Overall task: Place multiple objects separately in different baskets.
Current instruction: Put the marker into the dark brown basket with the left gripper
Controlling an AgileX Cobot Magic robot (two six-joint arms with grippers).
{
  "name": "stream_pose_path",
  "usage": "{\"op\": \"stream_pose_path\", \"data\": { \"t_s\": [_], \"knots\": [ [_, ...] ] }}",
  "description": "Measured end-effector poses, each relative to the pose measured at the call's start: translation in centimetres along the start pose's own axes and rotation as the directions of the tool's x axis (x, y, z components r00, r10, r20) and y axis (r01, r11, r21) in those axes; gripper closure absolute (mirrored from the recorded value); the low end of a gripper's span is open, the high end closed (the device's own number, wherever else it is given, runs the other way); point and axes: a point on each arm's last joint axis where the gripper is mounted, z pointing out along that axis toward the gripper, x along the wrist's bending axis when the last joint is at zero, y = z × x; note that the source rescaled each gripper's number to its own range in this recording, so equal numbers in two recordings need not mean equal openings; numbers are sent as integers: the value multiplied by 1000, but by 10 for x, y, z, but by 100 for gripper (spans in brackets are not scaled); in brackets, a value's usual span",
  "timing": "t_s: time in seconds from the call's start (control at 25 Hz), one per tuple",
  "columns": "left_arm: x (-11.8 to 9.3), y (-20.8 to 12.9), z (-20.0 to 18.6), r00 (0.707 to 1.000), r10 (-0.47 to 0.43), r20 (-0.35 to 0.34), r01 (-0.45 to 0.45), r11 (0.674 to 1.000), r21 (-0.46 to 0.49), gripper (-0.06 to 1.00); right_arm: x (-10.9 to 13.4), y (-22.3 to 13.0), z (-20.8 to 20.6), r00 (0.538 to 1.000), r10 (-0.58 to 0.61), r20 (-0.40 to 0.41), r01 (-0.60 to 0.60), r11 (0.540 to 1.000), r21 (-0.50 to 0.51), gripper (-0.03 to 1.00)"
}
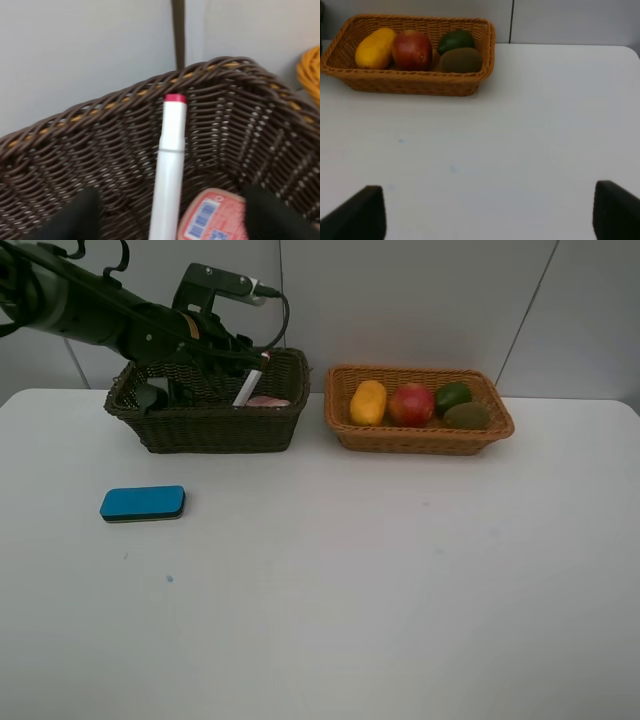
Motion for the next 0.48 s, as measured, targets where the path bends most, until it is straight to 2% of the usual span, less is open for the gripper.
{"op": "stream_pose_path", "data": {
  "t_s": [0.04, 0.12, 0.48],
  "knots": [
    [2, 0, 0, 1000, 0, -4, 0, 1000, 0, 7, 0, 0, 0, 1000, 0, 0, 0, 1000, 0, -3],
    [4, 0, 0, 1000, -1, -6, 1, 1000, 1, -2, 0, 0, 0, 1000, 0, 0, 0, 1000, 0, -3],
    [4, 0, 0, 1000, 1, -6, -1, 1000, -3, -6, 0, 0, 0, 1000, 0, 0, 0, 1000, 0, -3]
  ]
}}
